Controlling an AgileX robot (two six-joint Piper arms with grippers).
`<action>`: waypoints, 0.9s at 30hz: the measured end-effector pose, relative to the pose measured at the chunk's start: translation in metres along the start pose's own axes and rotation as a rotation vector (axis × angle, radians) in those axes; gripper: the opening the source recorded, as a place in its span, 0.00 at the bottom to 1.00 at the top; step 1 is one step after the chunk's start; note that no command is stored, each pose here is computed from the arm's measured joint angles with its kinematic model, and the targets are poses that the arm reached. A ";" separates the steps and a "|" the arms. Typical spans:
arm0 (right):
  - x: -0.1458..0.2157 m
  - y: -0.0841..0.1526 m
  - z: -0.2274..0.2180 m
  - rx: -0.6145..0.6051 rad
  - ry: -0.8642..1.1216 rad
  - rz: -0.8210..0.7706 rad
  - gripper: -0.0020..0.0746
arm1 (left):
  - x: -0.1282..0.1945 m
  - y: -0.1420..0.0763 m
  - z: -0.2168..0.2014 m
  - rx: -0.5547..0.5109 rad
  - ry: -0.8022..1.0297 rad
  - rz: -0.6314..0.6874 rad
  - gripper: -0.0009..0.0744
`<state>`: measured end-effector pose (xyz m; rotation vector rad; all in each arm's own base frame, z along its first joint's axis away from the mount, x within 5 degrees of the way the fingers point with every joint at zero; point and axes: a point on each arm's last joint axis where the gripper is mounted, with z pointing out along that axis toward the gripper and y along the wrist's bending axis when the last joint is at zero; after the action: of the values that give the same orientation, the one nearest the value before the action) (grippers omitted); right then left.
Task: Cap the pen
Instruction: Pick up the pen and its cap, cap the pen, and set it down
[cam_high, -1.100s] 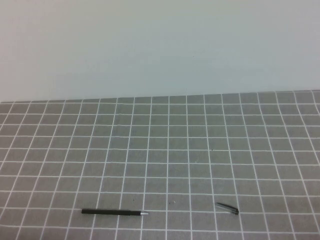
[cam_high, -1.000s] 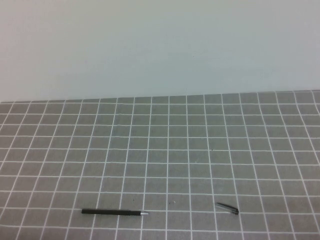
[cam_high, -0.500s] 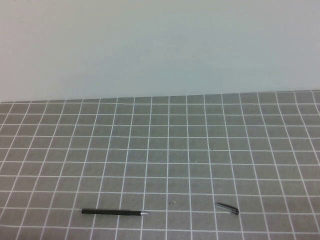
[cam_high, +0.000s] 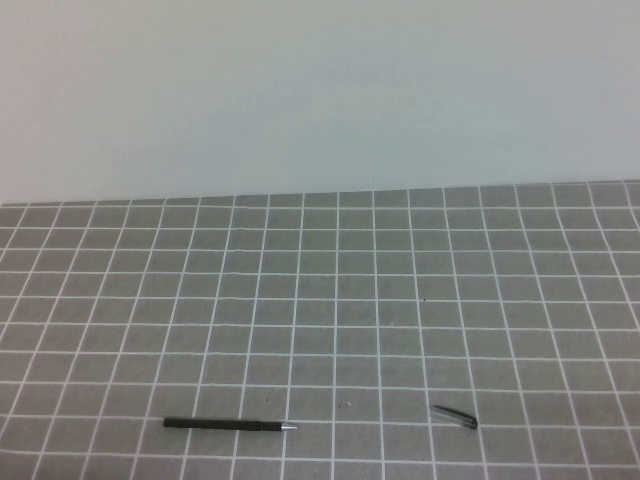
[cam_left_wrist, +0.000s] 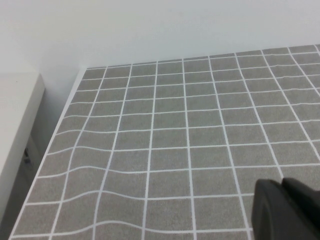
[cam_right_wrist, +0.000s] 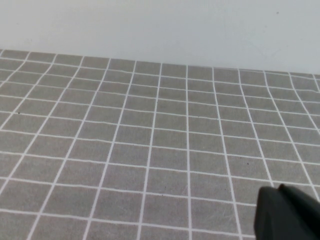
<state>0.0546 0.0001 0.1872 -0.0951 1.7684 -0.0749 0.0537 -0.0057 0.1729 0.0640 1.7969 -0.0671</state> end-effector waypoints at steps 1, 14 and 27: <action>0.000 0.000 0.000 0.000 0.000 0.000 0.02 | 0.000 0.000 0.000 0.000 0.000 0.000 0.01; 0.000 0.000 0.000 0.000 0.000 0.000 0.02 | -0.001 0.000 0.000 0.000 -0.010 -0.004 0.01; -0.022 -0.002 -0.003 0.026 -0.249 0.000 0.02 | -0.044 0.005 -0.011 -0.056 -0.505 -0.004 0.01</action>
<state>0.0563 0.0001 0.2099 -0.0816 1.5182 -0.0827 0.0528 -0.0001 0.2183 0.0021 1.2930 -0.0315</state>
